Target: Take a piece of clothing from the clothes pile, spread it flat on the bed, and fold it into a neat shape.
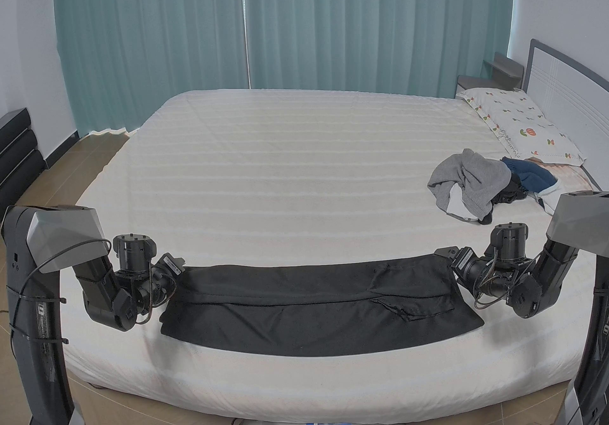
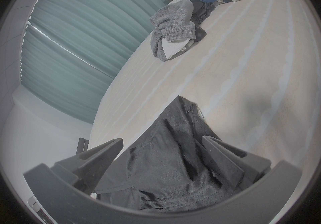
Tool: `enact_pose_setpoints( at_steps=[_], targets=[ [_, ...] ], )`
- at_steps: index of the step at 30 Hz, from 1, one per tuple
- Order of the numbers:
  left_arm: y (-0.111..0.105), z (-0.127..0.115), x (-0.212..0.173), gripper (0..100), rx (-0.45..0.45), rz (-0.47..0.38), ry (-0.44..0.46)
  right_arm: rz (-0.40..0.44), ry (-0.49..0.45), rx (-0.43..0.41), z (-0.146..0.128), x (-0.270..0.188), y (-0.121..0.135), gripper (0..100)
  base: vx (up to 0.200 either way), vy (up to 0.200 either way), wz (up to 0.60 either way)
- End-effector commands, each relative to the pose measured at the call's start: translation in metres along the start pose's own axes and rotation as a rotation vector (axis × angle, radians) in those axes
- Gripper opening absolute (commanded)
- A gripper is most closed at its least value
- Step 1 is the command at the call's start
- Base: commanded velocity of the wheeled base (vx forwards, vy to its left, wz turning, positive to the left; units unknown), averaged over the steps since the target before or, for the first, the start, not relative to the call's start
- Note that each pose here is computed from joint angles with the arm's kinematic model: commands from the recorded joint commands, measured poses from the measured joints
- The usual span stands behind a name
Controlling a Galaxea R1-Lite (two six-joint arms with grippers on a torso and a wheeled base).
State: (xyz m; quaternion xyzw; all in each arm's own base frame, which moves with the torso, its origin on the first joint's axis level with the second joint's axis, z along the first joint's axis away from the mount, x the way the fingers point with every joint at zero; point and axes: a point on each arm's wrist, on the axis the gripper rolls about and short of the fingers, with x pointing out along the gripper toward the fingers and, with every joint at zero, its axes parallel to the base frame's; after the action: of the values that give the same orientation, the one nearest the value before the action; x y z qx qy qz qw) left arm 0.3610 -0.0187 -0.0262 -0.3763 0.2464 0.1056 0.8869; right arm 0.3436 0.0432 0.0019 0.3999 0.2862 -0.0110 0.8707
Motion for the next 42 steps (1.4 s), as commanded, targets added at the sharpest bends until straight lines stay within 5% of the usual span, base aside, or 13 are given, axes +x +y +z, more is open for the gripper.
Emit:
enact_pose_setpoints(
  at_steps=[1,5,14,15,22,30,37,42],
  targets=[
    [0.003,-0.001,0.004,0,-0.017,0.006,-0.003,-0.010,0.009,0.002,-0.003,0.003,-0.003,100,0.000,0.000,0.00],
    [0.002,0.006,0.003,0,-0.090,-0.008,-0.036,-0.013,0.006,0.005,-0.002,0.003,-0.005,100,0.000,0.000,0.00],
    [0.003,0.009,0.005,0,-0.100,-0.006,-0.048,-0.008,0.002,0.006,-0.001,0.002,-0.003,100,0.000,0.000,0.00],
    [0.003,0.009,0.004,100,-0.100,-0.007,-0.047,-0.009,0.003,0.004,-0.001,0.002,-0.003,100,0.000,0.000,0.00],
    [0.003,0.012,-0.002,100,-0.106,-0.003,-0.051,0.017,-0.008,0.032,0.001,-0.007,0.006,100,0.000,0.000,0.00],
    [-0.002,0.035,-0.070,100,-0.132,-0.043,-0.068,0.073,-0.036,0.036,0.013,-0.043,0.034,100,0.000,0.000,0.00],
    [0.012,0.016,-0.085,100,-0.175,0.018,0.005,0.008,0.051,0.076,-0.013,-0.077,0.017,100,0.000,0.000,0.00],
    [0.021,-0.003,-0.096,100,-0.203,0.053,0.095,0.046,0.056,0.094,-0.024,-0.086,0.008,100,-0.160,0.000,0.00]
  ],
)
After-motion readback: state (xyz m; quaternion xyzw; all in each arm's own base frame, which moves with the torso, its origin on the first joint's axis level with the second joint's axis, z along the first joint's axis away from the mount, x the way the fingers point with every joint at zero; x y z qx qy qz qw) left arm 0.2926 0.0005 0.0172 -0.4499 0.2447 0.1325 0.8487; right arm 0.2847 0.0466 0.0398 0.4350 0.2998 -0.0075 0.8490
